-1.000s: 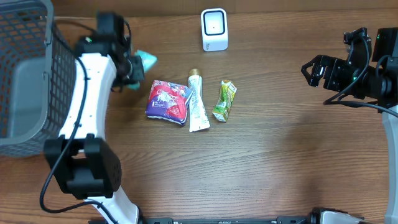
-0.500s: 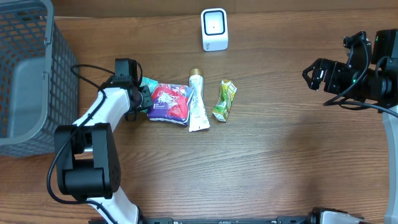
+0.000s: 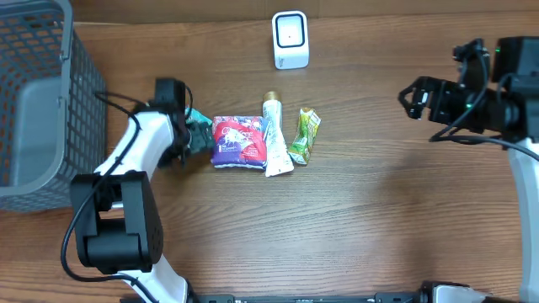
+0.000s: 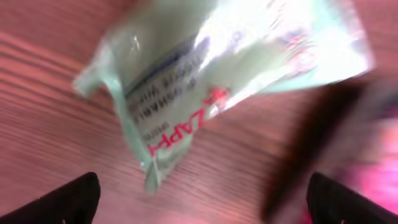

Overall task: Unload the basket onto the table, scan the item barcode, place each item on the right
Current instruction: 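Place the mint-green wipes pack left of the red pack, then lower the right gripper onto the yellow-green juice pouch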

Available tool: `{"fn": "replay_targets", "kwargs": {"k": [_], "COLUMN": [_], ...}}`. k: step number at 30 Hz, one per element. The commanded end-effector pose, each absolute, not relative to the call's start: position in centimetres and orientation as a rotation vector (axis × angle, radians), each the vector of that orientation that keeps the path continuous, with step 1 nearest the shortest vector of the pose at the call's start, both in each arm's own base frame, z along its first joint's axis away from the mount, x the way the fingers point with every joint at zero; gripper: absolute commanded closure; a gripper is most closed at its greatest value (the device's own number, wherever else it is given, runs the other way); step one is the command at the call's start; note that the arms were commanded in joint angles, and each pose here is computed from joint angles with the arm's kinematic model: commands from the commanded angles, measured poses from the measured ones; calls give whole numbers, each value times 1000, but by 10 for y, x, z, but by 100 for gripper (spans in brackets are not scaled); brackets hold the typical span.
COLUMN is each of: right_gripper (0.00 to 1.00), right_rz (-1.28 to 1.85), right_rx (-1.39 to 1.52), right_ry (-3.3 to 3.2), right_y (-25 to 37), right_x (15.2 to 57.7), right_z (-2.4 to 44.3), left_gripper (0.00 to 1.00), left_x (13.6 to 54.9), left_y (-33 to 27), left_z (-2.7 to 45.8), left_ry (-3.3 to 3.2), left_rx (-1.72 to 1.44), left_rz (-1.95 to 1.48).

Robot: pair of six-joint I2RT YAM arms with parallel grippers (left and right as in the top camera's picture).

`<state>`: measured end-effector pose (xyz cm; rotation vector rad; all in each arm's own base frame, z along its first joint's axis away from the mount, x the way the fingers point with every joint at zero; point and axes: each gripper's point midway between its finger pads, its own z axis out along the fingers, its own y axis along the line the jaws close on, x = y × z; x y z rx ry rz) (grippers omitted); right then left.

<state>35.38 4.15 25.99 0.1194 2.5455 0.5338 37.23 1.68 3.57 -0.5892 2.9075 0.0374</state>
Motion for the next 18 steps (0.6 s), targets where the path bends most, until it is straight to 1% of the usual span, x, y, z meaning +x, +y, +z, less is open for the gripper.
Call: {"fn": "replay_targets", "kwargs": {"k": [1,2,5,7,8,9,13,18], "right_gripper": [6,8,9,10,10,11,15,27], "right_rz": [610,612,631,646,647,643,602,577], "right_rx": [95,107,138,156,167,174,200,148], "right_ry": [2601,2628,2667,2707,2724,2743,2805,2867], "right_y": [75,88,114,140,149,158,187,217], "right_x": [369,375,387,394,396,398,401,398], "right_z": [242,232,212,191,183,173,138,102], "left_gripper": [0,1,3,2,1,0,0,0], "left_x": [412,412,407,401,399,397,392,392], "left_y": [15,12,4,-5,-10,-14,-23,-25], "left_z": [140,172,214,247,255,262,272,269], "left_ry": [2699,2678,2643,2591,2573,2558,2538,2547], "left_rx": [-547,-503,-453,-419,-403,-387,-355,-353], "left_rz": [-27,-41,-74,-103,-124,-141,-158,-161]}}
